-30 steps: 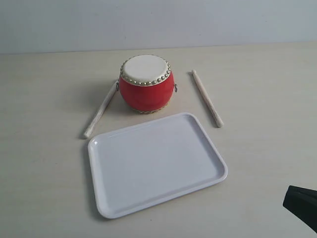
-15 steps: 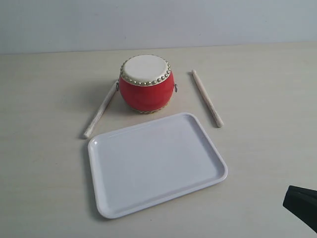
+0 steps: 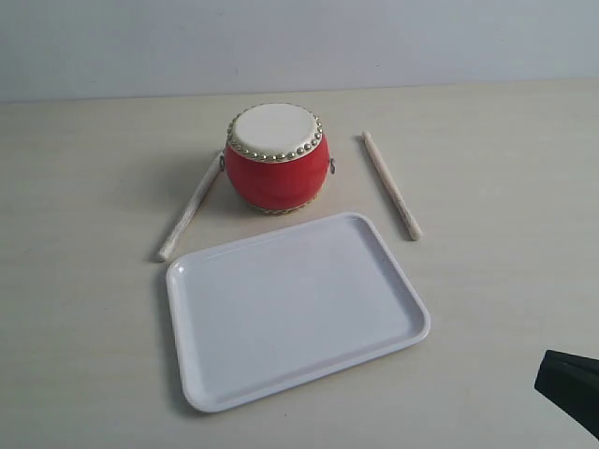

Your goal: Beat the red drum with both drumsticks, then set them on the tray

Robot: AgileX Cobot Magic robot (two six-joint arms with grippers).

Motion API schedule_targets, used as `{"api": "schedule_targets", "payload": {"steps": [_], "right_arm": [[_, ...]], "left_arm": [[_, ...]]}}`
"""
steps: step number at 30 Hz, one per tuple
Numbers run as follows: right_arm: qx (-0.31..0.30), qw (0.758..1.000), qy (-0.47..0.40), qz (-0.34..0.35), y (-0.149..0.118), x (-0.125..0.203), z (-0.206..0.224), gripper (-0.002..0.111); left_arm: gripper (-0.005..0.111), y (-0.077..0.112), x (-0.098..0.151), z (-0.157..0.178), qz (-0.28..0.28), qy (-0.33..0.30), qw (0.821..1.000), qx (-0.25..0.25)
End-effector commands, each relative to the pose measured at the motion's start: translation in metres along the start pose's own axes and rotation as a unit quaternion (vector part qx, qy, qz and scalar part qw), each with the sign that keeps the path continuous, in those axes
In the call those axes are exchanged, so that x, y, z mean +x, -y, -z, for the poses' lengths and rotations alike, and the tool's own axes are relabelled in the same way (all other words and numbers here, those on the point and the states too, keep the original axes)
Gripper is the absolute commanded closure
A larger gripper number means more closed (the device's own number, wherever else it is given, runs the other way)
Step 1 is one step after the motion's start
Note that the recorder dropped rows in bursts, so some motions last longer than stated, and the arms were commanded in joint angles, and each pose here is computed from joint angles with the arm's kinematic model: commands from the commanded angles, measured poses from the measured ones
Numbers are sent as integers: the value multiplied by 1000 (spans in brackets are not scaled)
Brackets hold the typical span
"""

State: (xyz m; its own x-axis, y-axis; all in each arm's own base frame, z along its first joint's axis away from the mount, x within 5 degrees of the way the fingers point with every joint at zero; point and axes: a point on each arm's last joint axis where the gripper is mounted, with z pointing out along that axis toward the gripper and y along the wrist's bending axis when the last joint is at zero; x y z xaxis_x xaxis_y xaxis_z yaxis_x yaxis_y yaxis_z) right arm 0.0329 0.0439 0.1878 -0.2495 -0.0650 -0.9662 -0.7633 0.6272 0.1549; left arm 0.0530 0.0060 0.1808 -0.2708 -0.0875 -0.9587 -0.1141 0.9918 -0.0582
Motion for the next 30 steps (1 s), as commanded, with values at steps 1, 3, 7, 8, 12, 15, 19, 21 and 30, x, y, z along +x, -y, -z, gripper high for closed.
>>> {"api": "schedule_targets", "payload": {"steps": [1,3,7,8,12,15,19,21,30], "right_arm": [[-1,1000,6,3,0,0,0,108],[-1,1000,6,3,0,0,0,108],[-1,1000,6,3,0,0,0,108],[-1,1000,6,3,0,0,0,108],[-1,1000,6,3,0,0,0,108],[-1,1000,5,3,0,0,0,108],[-1,1000,6,4,0,0,0,108],[-1,1000,6,4,0,0,0,108],[-1,1000,6,5,0,0,0,108]], "left_arm": [[107,0,-1,0,-21,9,1000,2],[107,0,-5,0,-41,32,999,0],[107,2,-19,2,-36,110,993,10],[107,3,-23,3,-36,131,991,13],[107,5,-33,7,-30,188,981,21],[107,5,-37,9,-18,215,976,27],[107,7,-50,16,134,283,946,84],[107,10,-64,28,146,372,909,119],[107,8,-246,13,115,396,911,21]]}}
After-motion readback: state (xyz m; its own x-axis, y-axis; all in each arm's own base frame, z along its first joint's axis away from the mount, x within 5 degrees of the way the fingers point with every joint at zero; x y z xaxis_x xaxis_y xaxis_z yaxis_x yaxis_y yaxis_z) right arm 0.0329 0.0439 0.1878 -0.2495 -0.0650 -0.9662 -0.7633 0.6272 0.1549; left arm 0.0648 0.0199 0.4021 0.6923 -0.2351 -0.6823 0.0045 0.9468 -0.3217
